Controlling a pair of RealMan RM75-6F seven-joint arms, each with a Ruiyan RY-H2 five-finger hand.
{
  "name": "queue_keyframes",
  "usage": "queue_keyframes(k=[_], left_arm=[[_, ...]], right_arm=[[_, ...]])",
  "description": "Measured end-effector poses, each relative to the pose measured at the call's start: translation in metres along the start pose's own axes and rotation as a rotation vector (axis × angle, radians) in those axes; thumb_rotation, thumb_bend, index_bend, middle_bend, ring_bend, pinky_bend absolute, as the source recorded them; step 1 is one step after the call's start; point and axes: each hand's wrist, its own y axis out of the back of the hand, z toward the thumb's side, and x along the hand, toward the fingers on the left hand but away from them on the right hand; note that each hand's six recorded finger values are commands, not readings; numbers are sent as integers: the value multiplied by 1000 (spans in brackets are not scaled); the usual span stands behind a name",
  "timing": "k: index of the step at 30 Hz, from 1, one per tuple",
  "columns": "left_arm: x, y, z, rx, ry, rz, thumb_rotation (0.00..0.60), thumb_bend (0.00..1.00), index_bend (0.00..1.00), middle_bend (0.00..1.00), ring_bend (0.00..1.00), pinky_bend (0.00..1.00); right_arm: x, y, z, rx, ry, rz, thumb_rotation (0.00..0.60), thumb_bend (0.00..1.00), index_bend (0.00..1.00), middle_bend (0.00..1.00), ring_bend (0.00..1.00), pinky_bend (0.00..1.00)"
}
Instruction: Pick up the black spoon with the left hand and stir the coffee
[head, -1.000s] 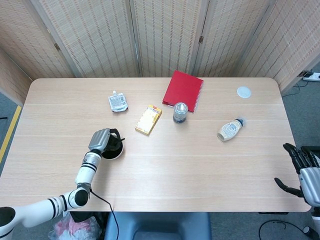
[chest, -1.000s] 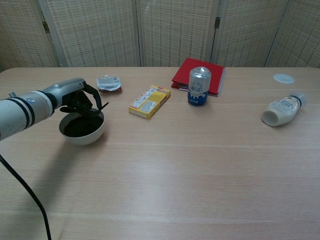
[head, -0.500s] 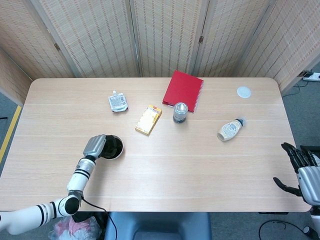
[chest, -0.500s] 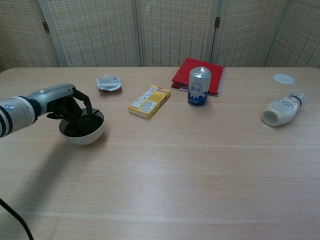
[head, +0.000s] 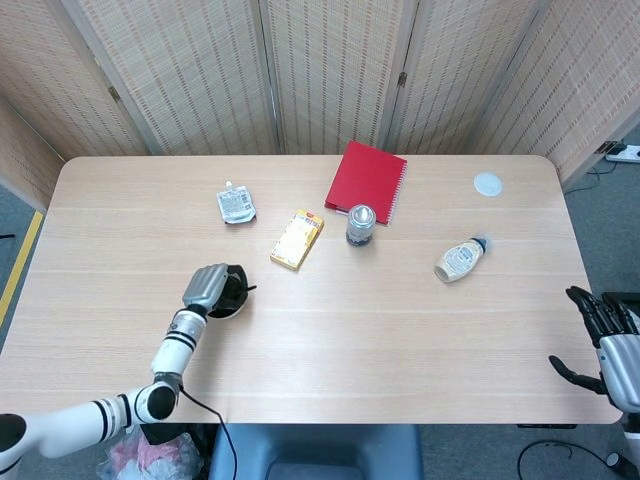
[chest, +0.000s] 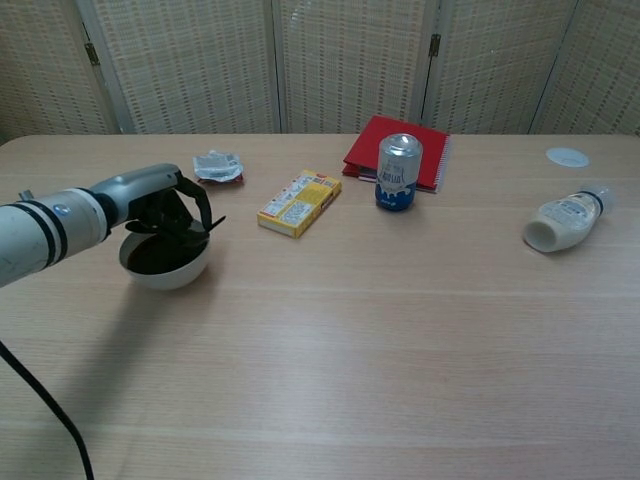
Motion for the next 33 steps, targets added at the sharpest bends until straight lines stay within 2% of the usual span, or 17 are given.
queue_keyframes(k=[10,19,26,33], left_arm=[[-6,13,-17,-16,39,13,600,516,656,919,909,1000],[-25,0,-15,-18,9,-39,600,516,655,919,909,1000],[-17,-7,-4,-12,-6,-47,600,516,655,919,909,1000],[1,-3,-3,-4,21,-14,600,516,657,919,909,1000]], right_arm=[[-1,-1,0,-2,4,2,600,125,0,95,164,79],[-2,-1,0,-1,10,4,600,125,0,95,164,79],[0,0,-3,-2,-3,1,600,124,0,95,164,79],[2,0,-4,-4,-8,-2,600,125,0,95,164,79]])
